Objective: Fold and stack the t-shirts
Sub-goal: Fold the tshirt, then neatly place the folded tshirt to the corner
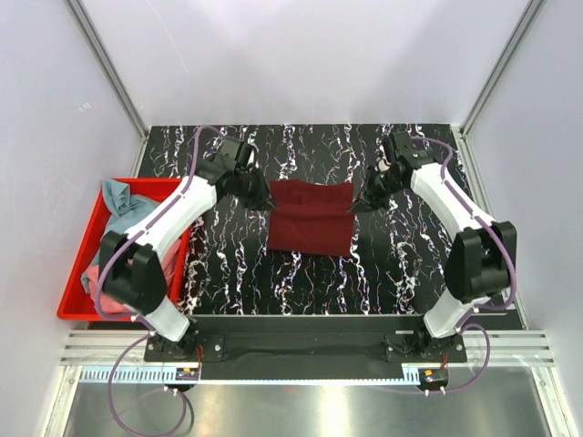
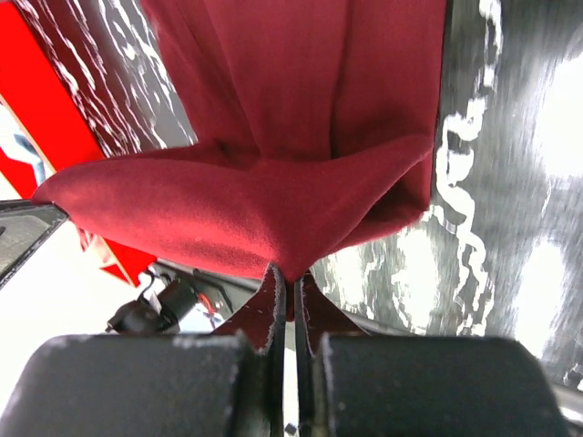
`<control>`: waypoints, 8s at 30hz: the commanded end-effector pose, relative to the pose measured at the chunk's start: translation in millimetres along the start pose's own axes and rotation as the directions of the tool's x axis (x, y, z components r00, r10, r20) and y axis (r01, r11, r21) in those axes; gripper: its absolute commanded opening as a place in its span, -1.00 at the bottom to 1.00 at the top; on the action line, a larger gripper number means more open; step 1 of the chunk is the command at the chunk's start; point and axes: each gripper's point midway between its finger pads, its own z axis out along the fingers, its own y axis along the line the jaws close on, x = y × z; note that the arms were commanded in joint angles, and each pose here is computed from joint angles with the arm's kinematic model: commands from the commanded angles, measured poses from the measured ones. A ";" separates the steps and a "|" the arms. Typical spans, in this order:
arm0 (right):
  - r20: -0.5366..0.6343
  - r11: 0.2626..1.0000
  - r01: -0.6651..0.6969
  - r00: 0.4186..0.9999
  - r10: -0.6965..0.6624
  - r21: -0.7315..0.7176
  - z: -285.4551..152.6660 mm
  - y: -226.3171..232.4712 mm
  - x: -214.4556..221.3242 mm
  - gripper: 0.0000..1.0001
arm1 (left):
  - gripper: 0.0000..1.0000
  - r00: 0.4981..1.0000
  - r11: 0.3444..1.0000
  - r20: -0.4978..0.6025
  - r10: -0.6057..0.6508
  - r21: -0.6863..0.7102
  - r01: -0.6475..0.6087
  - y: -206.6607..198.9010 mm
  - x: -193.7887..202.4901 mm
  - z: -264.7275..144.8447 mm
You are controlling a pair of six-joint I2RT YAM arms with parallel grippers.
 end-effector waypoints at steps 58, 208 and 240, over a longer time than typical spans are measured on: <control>0.045 0.984 0.172 0.984 -0.174 0.043 116.2 -30.0 -167.4 0.07 | -0.11 0.954 0.972 0.190 0.232 -0.081 -0.221 39.1 -159.7 143.3; 0.182 0.945 0.287 0.949 -0.258 -0.156 207.2 23.5 -213.5 -0.81 | 0.11 0.955 0.975 0.285 0.085 0.173 -0.139 -4.6 -44.3 -79.6; 0.488 0.747 0.436 0.571 -0.660 0.502 -51.7 -157.3 -403.5 -1.00 | 0.06 0.992 0.993 0.062 0.113 0.011 -0.114 50.8 4.6 -29.4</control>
